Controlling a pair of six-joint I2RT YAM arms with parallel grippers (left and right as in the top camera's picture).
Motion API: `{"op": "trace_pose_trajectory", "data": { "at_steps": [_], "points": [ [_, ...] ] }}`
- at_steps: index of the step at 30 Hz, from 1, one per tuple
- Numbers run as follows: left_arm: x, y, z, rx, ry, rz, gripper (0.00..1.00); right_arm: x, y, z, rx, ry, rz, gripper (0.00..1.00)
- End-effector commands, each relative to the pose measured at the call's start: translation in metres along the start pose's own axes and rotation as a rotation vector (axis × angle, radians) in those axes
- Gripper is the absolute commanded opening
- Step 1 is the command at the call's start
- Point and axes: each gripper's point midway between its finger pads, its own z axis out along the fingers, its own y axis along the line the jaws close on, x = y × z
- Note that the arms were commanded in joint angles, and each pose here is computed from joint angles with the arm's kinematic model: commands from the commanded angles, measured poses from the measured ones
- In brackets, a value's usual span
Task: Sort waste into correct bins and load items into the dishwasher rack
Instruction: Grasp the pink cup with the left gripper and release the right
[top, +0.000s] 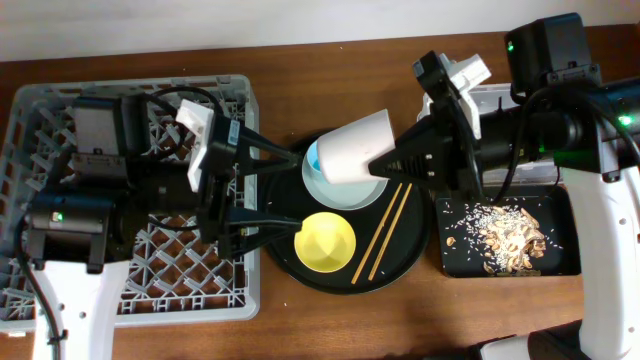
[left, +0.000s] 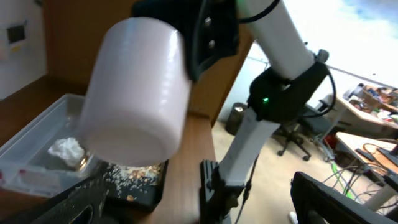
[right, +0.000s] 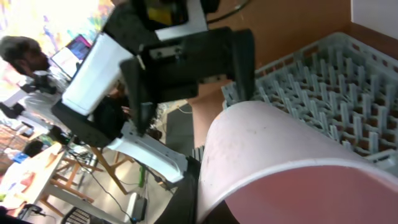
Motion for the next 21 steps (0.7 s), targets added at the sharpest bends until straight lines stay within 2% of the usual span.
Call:
{"op": "trace_pose_trajectory", "data": {
  "at_steps": [1, 6, 13, 16, 19, 21],
  "points": [
    [0.000, 0.007, -0.002, -0.040, 0.012, 0.005, 0.94, -0.003, 0.015, 0.006, -0.075, -0.018, -0.013, 0.04],
    [-0.010, -0.011, -0.002, 0.070, -0.042, 0.016, 0.96, 0.004, 0.021, 0.025, -0.121, 0.036, -0.056, 0.04],
    [-0.004, 0.000, -0.001, 0.005, -0.010, 0.014, 0.96, -0.005, 0.039, 0.039, -0.273, -0.005, -0.077, 0.04],
    [-0.003, 0.002, -0.001, -0.002, -0.006, 0.012, 0.93, -0.004, 0.043, 0.044, -0.287, 0.005, -0.100, 0.04],
    [-0.003, 0.002, -0.001, 0.000, -0.006, 0.012, 0.81, -0.005, 0.044, 0.045, -0.294, 0.006, -0.113, 0.04],
    [-0.004, 0.001, -0.001, 0.003, -0.008, 0.012, 0.81, -0.004, 0.044, 0.045, -0.293, 0.007, -0.112, 0.04]
  ]
}}
